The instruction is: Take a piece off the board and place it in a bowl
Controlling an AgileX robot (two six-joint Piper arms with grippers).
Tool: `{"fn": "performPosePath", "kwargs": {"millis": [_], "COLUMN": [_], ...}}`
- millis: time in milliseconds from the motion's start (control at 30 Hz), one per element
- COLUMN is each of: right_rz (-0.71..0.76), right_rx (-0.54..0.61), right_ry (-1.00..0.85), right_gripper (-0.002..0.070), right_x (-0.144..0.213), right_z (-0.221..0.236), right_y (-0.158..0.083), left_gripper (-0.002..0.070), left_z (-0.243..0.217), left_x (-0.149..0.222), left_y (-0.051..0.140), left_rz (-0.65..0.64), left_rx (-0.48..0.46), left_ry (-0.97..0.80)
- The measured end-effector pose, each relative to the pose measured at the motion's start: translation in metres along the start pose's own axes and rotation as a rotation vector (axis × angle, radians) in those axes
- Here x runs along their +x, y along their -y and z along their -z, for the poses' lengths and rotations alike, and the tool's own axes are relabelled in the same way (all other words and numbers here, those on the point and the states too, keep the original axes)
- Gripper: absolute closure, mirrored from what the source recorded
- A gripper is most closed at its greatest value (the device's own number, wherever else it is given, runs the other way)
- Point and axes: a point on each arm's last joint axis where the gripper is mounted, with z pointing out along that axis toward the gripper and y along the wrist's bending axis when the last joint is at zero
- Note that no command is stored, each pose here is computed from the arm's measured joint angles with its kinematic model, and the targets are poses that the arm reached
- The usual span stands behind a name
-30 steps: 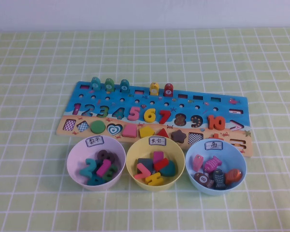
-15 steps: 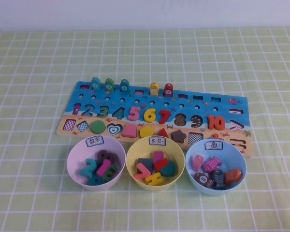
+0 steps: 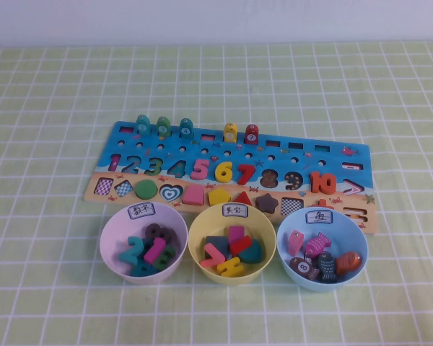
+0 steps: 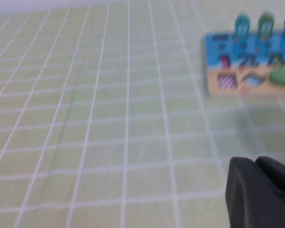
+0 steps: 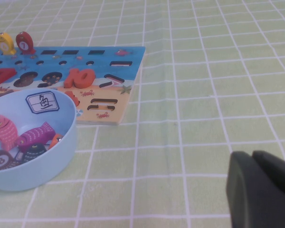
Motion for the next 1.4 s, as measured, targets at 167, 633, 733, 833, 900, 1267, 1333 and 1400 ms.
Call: {"fn": "performPosePath", "kwargs": {"millis": [167, 633, 733, 833, 900, 1267, 1333, 1400], "right_rz": [0.000, 0.000, 0.000, 0.000, 0.000, 0.000, 0.000, 0.000], "right_rx": [0.000, 0.000, 0.000, 0.000, 0.000, 0.000, 0.000, 0.000], "right_ry": [0.000, 0.000, 0.000, 0.000, 0.000, 0.000, 0.000, 0.000], "right_gripper": [0.0694, 0.0694, 0.0694, 0.0694, 0.0694, 0.0694, 0.0694, 0.0694], "right_x": [0.000, 0.000, 0.000, 0.000, 0.000, 0.000, 0.000, 0.000], "right_z": [0.000, 0.000, 0.000, 0.000, 0.000, 0.000, 0.000, 0.000], "right_y": [0.000, 0.000, 0.000, 0.000, 0.000, 0.000, 0.000, 0.000], "left_gripper": [0.0680, 0.0680, 0.0680, 0.0680, 0.0680, 0.0680, 0.0680, 0.0680], "left_z": [0.001, 0.006, 0.007, 0.010, 0.010, -0.037, -0.056, -0.073], "left_x": [-0.015, -0.031, -0.036, -0.049, -0.066, -0.190, -0.209, -0.222], "left_y": [0.004, 0.000, -0.002, 0.000, 0.002, 0.005, 0.005, 0.005], "left_rz": [0.341, 0.569, 0.633, 0.631, 0.572, 0.114, 0.043, -0.003], "left_rx": [0.067, 0.103, 0.112, 0.122, 0.118, 0.118, 0.131, 0.142], "left_ry": [0.153, 0.342, 0.396, 0.349, 0.255, -0.258, -0.340, -0.428]}}
